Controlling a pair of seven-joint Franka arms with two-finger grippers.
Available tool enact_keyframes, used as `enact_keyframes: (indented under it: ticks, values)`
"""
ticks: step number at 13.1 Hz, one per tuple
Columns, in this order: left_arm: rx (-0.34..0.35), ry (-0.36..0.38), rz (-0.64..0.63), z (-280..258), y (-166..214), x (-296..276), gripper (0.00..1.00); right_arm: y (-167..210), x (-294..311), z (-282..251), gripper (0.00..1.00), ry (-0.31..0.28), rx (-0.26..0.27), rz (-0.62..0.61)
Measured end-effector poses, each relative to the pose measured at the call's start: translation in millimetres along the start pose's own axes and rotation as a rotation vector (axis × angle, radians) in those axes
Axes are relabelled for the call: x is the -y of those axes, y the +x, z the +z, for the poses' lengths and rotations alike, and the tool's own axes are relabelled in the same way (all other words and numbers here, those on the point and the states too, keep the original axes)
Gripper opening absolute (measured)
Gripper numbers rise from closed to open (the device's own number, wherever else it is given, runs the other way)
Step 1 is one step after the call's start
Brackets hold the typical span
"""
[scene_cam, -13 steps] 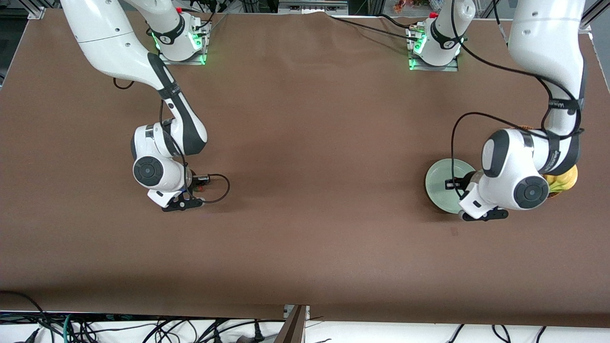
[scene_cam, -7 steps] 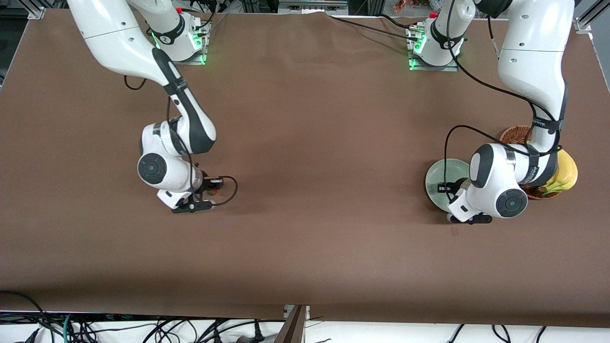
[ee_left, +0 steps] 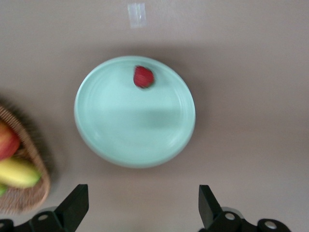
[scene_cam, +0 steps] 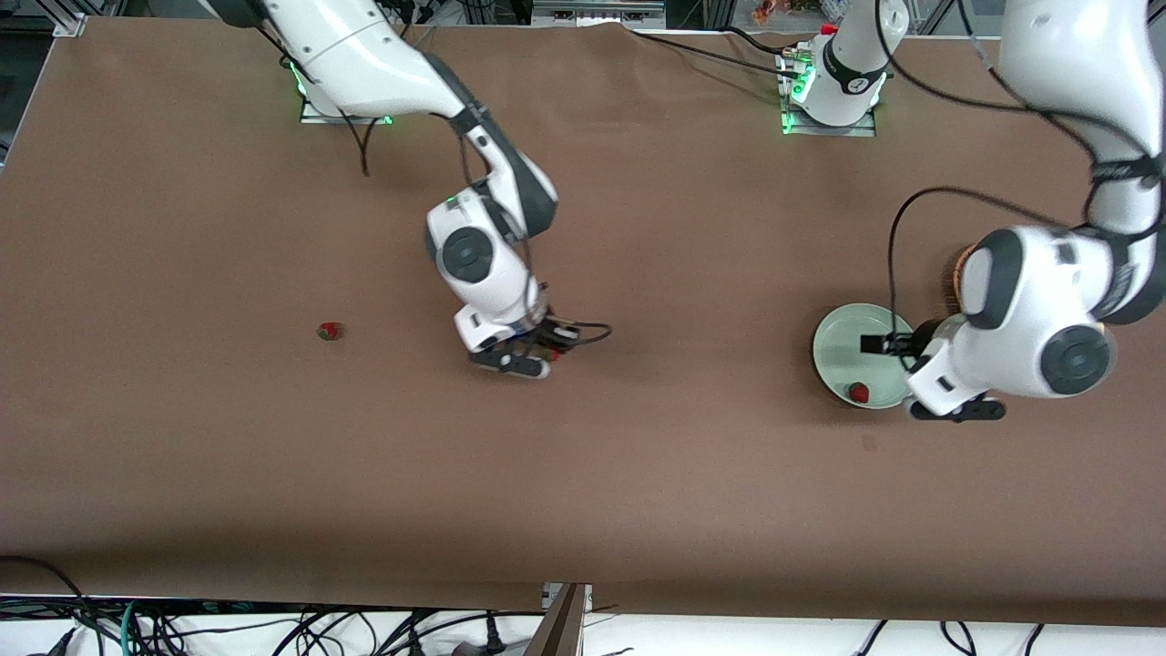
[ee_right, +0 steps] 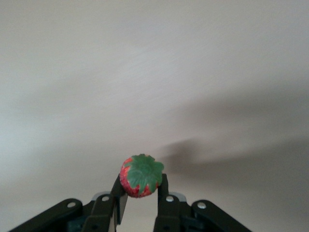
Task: Collect all strawberries into plate
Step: 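Open the left gripper over the plate while the right gripper lifts, then bring the second strawberry with the right gripper toward the left gripper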
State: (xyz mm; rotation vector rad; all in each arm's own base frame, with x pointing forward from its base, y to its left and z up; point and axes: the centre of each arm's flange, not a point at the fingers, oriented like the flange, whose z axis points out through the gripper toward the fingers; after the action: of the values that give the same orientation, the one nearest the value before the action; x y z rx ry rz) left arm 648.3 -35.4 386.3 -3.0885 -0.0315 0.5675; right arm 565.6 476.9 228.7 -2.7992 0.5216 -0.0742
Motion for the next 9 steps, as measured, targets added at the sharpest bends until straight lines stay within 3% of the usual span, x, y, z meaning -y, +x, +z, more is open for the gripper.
enact_keyframes:
  ticks: [4, 7, 8, 9]
  values:
    - [-0.054, -0.010, 0.022, -121, -76, -4, 1.00, -61, 66, 22, 0.29, 0.168, -0.050, 0.137]
    - [-0.057, -0.006, 0.049, -133, -89, -19, 1.00, -88, 95, 40, 0.29, 0.220, -0.046, 0.131]
    - [-0.018, 0.001, 0.061, -126, -91, -28, 1.00, -92, 99, 48, 0.29, 0.228, -0.047, 0.125]
    - [0.023, 0.007, 0.066, -120, -93, -32, 1.00, -95, 101, 54, 0.35, 0.238, -0.050, 0.121]
